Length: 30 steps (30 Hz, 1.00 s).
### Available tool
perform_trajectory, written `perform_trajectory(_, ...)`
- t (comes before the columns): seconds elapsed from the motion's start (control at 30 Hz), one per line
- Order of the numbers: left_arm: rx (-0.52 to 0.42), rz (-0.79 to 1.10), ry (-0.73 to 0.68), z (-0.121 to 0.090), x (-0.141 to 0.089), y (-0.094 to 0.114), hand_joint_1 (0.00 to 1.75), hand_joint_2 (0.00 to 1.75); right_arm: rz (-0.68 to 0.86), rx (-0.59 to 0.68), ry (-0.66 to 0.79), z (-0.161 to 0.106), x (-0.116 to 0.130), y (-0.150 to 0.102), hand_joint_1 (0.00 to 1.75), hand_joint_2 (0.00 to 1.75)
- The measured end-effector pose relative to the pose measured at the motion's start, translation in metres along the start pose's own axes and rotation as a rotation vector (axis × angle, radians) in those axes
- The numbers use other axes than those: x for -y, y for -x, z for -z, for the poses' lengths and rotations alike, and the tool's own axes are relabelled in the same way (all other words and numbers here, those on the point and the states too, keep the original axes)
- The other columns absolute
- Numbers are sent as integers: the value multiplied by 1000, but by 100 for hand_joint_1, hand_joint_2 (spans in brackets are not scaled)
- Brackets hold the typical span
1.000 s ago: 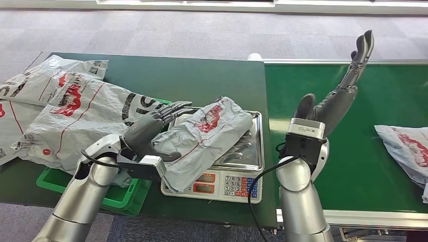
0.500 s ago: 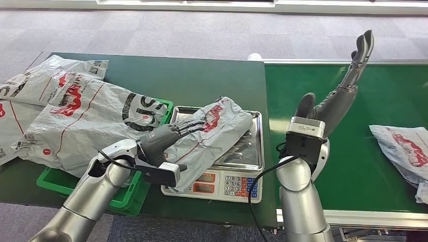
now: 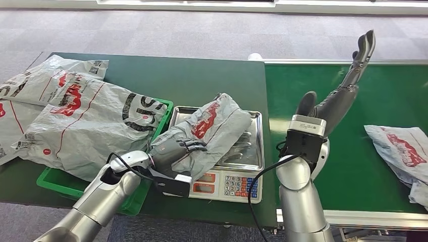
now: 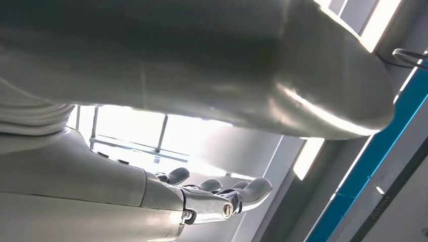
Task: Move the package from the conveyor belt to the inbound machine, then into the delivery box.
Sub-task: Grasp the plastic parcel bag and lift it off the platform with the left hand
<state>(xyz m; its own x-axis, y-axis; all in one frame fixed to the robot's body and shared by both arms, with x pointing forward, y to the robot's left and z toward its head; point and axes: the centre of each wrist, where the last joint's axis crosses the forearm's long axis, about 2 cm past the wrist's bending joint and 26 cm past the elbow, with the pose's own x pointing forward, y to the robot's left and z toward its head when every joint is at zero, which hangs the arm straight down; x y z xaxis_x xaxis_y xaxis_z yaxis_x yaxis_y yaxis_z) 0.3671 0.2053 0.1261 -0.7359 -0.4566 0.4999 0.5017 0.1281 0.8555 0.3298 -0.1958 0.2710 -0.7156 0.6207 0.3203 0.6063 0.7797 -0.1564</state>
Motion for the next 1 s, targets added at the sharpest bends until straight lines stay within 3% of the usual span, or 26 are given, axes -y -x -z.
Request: perform_trajectory(1.0,-29,13,14,-4,8,6,175,175,-1,-7,0,0,0,0,0,0)
